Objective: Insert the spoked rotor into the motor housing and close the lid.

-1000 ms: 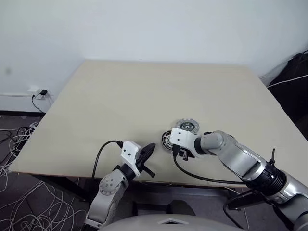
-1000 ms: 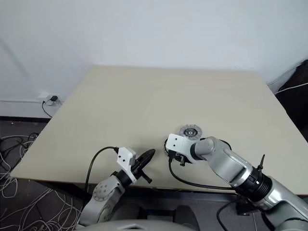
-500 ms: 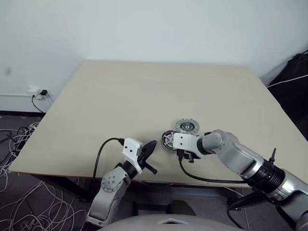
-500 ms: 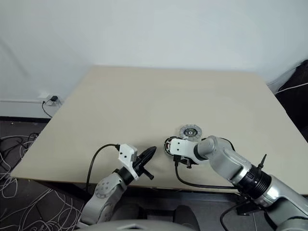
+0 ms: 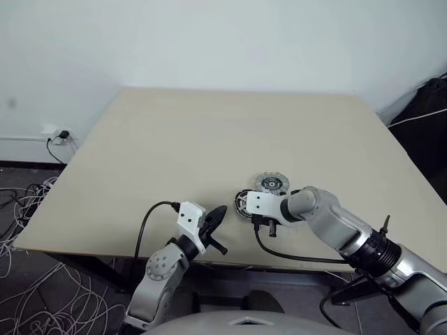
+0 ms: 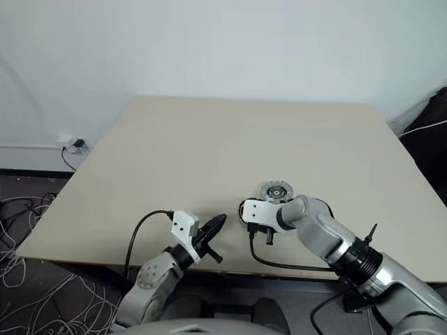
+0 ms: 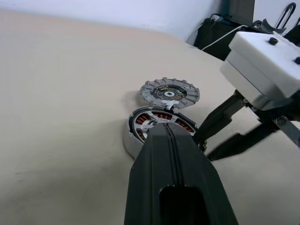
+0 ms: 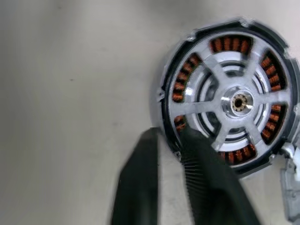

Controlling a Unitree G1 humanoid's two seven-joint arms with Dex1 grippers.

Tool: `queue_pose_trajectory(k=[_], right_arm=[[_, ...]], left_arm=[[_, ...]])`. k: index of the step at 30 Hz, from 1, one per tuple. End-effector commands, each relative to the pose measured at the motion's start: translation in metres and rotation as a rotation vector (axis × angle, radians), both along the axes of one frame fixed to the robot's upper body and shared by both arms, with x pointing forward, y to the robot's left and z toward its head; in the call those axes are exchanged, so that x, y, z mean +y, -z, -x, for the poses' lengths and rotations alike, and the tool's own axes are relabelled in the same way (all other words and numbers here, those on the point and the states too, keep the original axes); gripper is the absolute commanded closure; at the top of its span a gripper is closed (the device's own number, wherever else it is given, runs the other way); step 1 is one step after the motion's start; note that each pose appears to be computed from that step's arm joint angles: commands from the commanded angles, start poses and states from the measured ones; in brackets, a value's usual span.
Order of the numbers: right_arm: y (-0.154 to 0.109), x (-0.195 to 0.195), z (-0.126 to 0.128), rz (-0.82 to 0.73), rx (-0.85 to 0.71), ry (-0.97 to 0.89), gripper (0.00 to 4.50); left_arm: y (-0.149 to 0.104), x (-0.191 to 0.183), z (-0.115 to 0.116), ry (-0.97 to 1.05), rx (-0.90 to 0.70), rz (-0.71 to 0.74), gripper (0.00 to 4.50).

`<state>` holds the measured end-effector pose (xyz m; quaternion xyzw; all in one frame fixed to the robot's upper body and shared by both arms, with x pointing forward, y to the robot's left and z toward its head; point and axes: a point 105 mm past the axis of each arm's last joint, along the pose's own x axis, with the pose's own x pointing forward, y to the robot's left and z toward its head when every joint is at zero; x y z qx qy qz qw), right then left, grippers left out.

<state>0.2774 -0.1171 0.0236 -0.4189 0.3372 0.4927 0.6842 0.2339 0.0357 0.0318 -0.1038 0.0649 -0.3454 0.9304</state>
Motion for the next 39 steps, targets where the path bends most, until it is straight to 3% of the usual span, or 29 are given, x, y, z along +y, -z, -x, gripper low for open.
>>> queue_pose_trajectory(k=[1, 10, 17, 25, 36, 39], right_arm=[[-0.010, -0.002, -0.010, -0.015, -0.044, 0.029, 4.38], [-0.012, -0.005, -0.012, -0.036, -0.047, 0.095, 4.39], [-0.017, 0.006, 0.010, -0.175, 0.072, 0.225, 4.39], [-0.020, 0.024, 0.026, -0.272, 0.172, 0.347, 4.39], [-0.017, 0.033, 0.007, -0.291, 0.085, 0.370, 4.39], [-0.020, 0.039, 0.004, -0.320, 0.076, 0.381, 3.42]], left_arm=[[-0.017, -0.005, -0.001, 0.000, -0.066, 0.031, 4.50], [0.001, 0.003, -0.003, -0.003, -0.050, 0.024, 4.50], [0.024, 0.012, -0.007, -0.005, -0.038, 0.026, 4.50], [0.018, 0.010, -0.005, 0.007, -0.055, 0.041, 4.50], [0.017, 0.017, 0.006, 0.005, -0.056, 0.034, 4.50], [0.021, 0.019, 0.009, 0.002, -0.052, 0.032, 4.50]])
